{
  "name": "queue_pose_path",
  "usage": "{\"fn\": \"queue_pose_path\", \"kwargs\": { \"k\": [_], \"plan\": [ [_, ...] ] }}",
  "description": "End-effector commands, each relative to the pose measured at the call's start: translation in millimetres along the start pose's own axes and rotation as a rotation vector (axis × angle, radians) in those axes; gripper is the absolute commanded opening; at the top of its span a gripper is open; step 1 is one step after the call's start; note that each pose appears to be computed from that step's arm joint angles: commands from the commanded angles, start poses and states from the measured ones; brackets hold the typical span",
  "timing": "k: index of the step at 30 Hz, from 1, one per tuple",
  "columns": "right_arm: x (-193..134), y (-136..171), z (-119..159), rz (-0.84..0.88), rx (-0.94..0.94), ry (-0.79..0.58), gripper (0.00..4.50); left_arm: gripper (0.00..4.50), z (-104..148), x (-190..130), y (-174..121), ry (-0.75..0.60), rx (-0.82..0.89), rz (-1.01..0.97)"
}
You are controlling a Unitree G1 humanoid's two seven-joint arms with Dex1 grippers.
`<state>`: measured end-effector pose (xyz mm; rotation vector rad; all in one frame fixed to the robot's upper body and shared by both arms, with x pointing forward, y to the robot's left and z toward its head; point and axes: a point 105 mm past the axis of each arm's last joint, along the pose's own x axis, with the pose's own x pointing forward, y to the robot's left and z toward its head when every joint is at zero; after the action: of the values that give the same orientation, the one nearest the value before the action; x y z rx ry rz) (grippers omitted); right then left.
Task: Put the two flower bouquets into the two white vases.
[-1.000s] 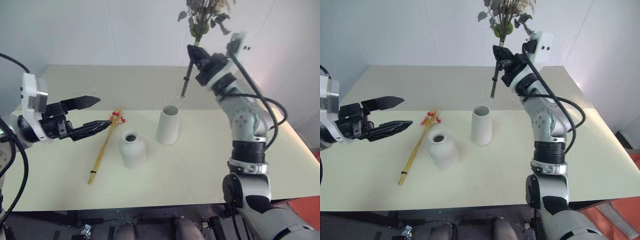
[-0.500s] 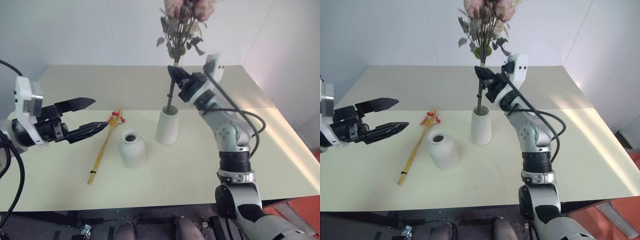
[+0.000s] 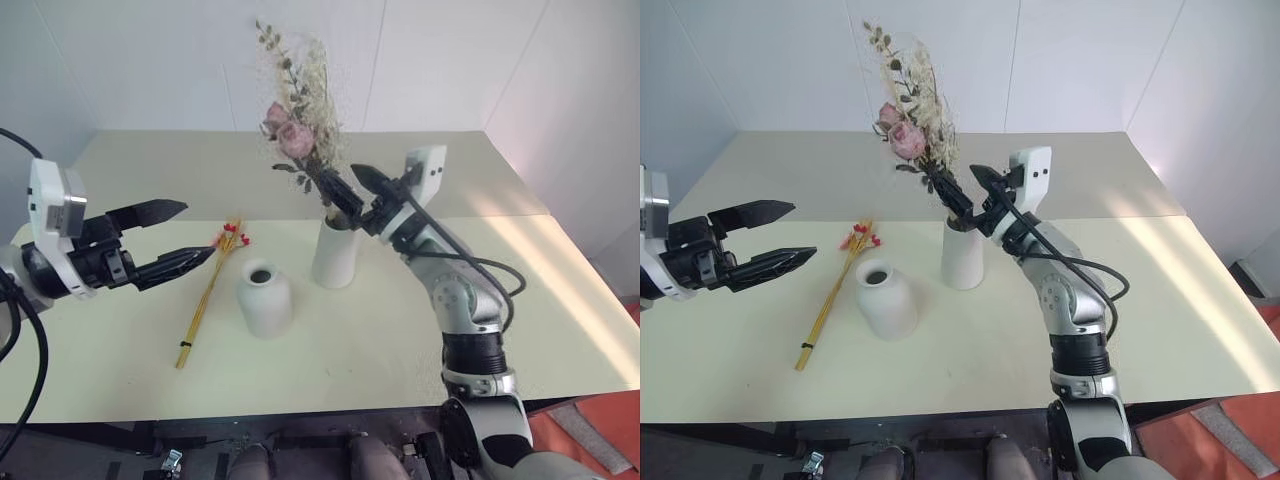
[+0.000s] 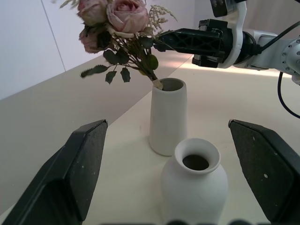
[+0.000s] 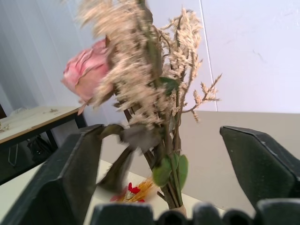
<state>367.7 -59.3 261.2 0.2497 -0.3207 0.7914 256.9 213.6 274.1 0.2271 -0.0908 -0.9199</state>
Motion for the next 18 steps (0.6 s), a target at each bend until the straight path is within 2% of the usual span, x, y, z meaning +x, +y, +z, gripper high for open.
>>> {"fn": "queue_pose_path", "kwargs": {
  "k": [1,3,5,8,10,18],
  "plan": [
    [-8,4,20,0.021,-0.035,-0.066,4.48,4.50,9,-2,6,-0.006,0.041,0.027],
    [-15,2,19,0.022,-0.051,-0.052,4.48,4.50,2,-2,11,0.034,0.045,0.063],
    [-25,1,19,0.038,-0.076,-0.022,4.48,4.50,-14,-2,20,0.134,0.061,0.125],
    [-43,-1,27,0.092,-0.140,0.038,4.48,4.50,-45,-2,35,0.355,0.023,0.240],
    [-54,0,33,0.144,-0.173,0.075,4.48,4.50,-58,0,42,0.449,-0.015,0.291],
    [-95,6,41,0.366,-0.273,0.294,4.48,4.50,-98,22,63,0.718,-0.144,0.400]
  ]
}}
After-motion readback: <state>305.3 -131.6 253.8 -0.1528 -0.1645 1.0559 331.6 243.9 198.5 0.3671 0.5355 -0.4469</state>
